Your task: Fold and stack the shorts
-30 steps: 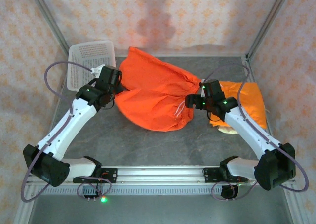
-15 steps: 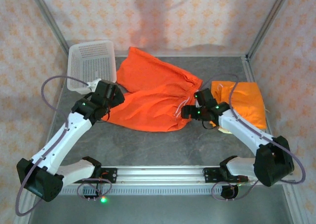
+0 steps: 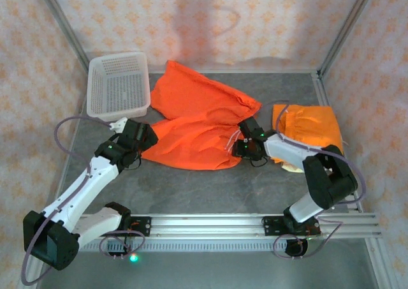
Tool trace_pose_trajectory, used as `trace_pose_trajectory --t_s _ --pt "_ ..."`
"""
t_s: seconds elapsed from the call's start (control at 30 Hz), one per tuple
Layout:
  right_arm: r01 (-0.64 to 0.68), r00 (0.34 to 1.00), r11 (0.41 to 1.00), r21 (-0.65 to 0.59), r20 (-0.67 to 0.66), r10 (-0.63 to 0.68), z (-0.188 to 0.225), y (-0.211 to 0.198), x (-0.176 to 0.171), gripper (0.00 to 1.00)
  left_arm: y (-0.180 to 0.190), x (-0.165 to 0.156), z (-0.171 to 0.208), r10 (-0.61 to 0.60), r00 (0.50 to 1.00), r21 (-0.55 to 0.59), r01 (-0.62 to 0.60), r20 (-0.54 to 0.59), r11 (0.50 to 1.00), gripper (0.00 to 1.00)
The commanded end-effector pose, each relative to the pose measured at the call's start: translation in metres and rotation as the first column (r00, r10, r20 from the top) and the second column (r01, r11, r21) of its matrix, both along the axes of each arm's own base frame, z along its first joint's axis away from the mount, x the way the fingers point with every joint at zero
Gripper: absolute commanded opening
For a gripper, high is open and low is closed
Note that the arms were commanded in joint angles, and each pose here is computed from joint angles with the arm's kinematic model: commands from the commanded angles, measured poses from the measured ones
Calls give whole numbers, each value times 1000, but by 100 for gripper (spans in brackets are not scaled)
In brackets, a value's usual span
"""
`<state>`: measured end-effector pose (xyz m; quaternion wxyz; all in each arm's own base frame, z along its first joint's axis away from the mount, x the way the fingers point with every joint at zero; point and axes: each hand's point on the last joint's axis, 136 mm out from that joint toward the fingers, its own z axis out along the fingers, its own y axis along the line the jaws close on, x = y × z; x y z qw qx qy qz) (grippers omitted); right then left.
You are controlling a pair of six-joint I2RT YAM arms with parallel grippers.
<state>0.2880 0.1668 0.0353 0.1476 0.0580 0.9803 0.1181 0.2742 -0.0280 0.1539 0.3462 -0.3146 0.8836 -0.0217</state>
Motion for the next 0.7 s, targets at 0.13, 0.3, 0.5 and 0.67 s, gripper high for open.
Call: trace_pose_trajectory --t_s 0.13,0.3,0.5,0.67 --pt "39 992 998 -38 125 -34 44 -4 29 9 14 -8 -2 88 996 -19 -88 18 996 100" --pt "86 964 996 -18 252 -79 112 -17 34 0 19 -16 -15 136 991 -78 -135 1 988 100" --pt "126 954 988 89 262 -145 148 -12 30 0 4 -18 -54 125 991 -166 -133 -58 977 100" --pt "127 953 985 116 262 -154 152 -9 30 0 -4 -18 -87 103 985 -172 -125 -135 977 98"
